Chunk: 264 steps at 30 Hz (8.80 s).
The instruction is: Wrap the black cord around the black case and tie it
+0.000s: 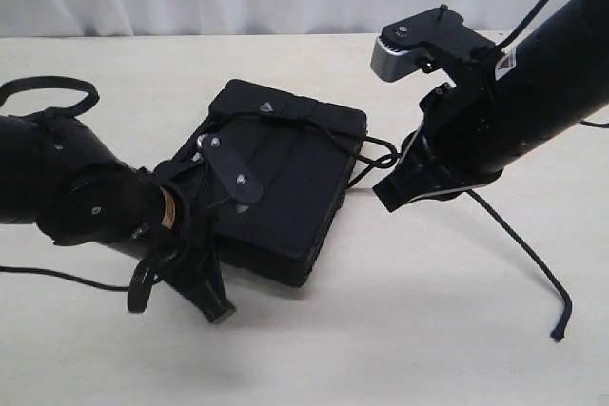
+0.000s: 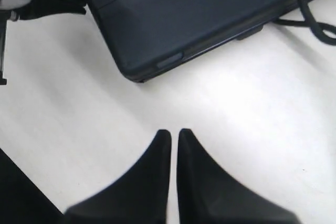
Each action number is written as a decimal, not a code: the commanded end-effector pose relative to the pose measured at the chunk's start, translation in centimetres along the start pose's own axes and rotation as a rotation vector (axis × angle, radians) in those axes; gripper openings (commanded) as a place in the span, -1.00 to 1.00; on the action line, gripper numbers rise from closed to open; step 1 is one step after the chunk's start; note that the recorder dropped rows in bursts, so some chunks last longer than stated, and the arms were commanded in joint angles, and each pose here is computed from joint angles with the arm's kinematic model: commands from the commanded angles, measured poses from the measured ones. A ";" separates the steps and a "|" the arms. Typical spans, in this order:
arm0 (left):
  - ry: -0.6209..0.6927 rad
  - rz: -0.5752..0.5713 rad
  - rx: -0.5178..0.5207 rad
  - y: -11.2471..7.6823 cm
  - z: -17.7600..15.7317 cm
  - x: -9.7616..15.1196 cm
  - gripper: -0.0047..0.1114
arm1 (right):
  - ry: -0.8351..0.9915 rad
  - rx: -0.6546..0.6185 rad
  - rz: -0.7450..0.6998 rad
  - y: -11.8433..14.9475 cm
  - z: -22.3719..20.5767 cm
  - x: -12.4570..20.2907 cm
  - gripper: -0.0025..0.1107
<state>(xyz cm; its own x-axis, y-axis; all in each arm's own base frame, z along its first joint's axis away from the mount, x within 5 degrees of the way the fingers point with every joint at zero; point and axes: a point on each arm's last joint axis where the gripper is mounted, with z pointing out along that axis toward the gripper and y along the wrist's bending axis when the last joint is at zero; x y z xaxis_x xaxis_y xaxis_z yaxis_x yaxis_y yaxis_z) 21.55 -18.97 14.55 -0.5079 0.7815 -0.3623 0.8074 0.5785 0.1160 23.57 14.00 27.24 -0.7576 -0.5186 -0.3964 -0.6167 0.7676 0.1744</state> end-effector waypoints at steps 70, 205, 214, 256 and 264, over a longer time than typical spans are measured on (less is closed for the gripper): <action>-1.313 -0.172 -0.190 -4.2 -27.7 18.6 -0.92 | -1.488 0.198 -0.055 5.9 -18.0 22.4 -0.88; -0.812 -0.607 -0.682 -1.6 -12.9 21.6 -0.92 | -1.577 0.316 -0.039 5.6 -17.8 22.0 -0.88; -0.812 -0.607 -0.682 -1.6 -12.9 21.6 -0.92 | -1.565 0.601 0.072 3.3 -13.4 21.5 -0.88; -0.804 -0.610 -0.679 -1.6 -12.9 21.6 -0.92 | -0.933 0.614 0.325 -1.1 -1.0 24.6 -0.88; -0.804 -0.610 -0.679 -1.6 -12.9 21.6 -0.92 | -0.933 0.614 0.325 -1.1 -1.0 24.6 -0.88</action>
<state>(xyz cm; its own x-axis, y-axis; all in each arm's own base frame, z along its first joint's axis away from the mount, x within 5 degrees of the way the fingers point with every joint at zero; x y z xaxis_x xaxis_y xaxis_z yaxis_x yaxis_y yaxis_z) 5.41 -0.03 18.47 -0.2305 0.1122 -0.9666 0.0596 0.9931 0.1011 5.38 0.09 18.30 -0.2511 0.0217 -0.9677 -0.0279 0.9992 0.0296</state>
